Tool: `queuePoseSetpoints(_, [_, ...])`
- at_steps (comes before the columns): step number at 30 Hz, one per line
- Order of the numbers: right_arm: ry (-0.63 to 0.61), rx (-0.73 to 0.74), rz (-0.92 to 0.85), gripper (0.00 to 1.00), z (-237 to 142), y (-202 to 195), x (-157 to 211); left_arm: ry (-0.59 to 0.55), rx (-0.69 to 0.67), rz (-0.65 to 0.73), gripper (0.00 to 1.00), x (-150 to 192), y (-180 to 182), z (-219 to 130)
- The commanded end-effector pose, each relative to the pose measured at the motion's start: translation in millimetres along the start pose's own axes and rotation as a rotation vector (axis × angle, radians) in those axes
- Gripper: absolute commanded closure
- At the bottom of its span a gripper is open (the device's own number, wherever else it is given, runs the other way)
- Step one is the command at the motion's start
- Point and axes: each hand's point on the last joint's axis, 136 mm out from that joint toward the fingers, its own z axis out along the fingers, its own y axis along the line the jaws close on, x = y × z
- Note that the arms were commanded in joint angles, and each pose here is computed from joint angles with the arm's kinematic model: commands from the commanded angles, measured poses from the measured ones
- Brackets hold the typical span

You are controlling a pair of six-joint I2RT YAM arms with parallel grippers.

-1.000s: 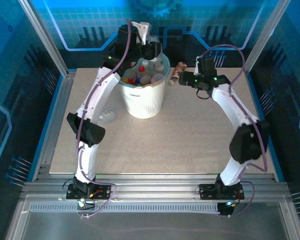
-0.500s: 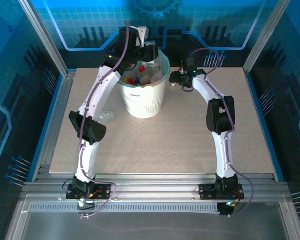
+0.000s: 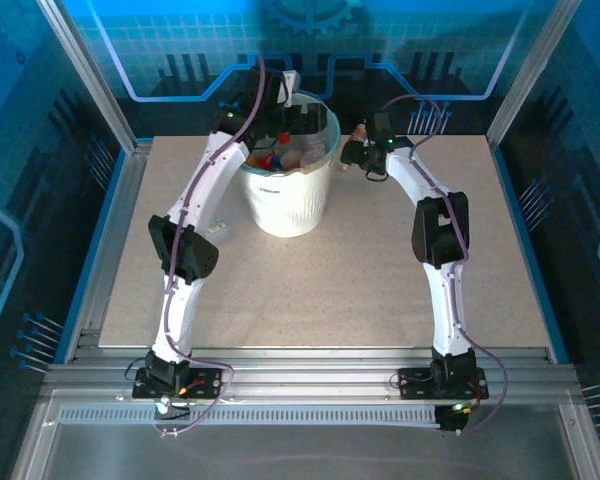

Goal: Put the plastic bottles in the bin

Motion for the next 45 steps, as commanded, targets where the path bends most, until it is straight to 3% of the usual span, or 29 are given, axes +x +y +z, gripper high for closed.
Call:
queuePoseSetpoints(1, [0.005, 0.037, 0.015, 0.22, 9, -13, -4, -0.207, -0.027, 0.042, 0.01, -60, -15, -73])
queuePoseSetpoints(5, [0.013, 0.045, 0.018, 0.22, 20, -12, -4, -0.291, -0.042, 0.073, 0.01, -73, -20, -107])
queuePoseSetpoints(10, [0.030, 0.066, 0.040, 0.24, 39, -15, -2, -0.312, -0.014, 0.096, 0.01, -69, -29, -130])
queuePoseSetpoints(16, [0.012, 0.050, 0.045, 0.28, 61, -6, 2, -0.273, 0.031, 0.154, 0.01, -47, -43, -135])
queuePoseSetpoints(30, [-0.042, 0.122, 0.095, 0.31, 93, -19, 6, -0.268, 0.037, 0.117, 0.01, -29, -37, -129])
queuePoseSetpoints(38, [0.000, 0.093, 0.089, 0.55, 89, -18, 9, -0.263, 0.030, 0.117, 0.01, -26, -34, -125])
queuePoseSetpoints(45, [0.048, 0.081, 0.022, 0.73, 40, -9, 8, -0.292, 0.080, 0.074, 0.01, -27, -46, -157])
